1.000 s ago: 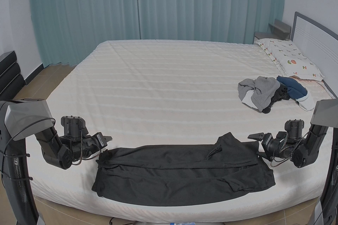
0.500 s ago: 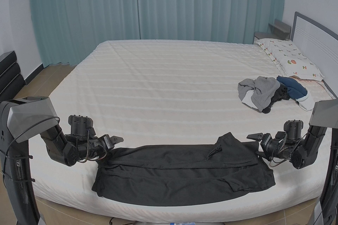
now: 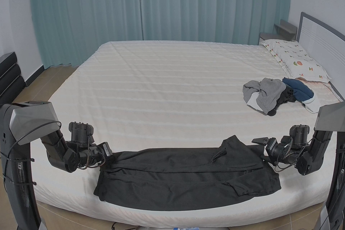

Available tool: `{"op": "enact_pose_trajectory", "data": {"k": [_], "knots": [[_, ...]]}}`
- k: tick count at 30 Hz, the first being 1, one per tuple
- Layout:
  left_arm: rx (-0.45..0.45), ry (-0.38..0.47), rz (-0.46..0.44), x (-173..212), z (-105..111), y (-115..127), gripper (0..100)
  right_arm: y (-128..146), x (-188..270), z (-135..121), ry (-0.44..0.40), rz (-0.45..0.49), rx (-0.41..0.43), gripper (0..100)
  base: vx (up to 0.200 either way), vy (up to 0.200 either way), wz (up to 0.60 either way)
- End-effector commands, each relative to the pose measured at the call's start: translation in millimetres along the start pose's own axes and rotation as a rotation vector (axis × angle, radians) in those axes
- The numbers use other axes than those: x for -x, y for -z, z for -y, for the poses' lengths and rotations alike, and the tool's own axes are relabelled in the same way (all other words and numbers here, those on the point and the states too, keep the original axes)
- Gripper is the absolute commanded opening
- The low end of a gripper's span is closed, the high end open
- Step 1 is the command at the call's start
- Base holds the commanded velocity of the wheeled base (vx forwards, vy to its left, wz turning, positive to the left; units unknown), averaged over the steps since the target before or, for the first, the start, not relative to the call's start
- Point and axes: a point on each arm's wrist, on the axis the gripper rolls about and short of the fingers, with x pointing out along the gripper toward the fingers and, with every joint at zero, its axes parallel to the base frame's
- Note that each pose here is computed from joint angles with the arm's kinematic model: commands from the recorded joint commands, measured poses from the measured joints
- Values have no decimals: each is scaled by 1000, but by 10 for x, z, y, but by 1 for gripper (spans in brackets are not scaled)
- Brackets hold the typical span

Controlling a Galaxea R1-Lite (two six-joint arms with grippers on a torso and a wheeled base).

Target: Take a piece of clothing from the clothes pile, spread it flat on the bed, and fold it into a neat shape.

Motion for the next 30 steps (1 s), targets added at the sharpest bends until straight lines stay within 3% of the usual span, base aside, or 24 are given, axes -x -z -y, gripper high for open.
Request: {"op": "enact_pose_trajectory", "data": {"k": [1, 8, 13, 24, 25, 30], "knots": [[13, -8, 13, 29, -33, -37, 0, 2, -1, 3, 0, -1, -1, 100, 0, 0, 0], [32, -29, 52, 95, -72, -116, 0, 5, 1, 5, 0, -3, -2, 100, 0, 0, 0], [135, -23, 101, 157, -40, -220, 0, 2, -1, 3, 0, -1, -2, 100, 0, 0, 0], [135, 28, 59, 161, -19, -205, 0, 2, -1, 3, 0, -1, -2, 100, 0, 0, 0], [131, 53, 45, 164, -11, -205, 100, 5, 1, 6, 1, -2, -2, 100, 0, 0, 0], [88, 132, -6, 169, 8, -194, 100, 5, 1, 6, 1, -2, -2, 100, 0, 0, 0]]}}
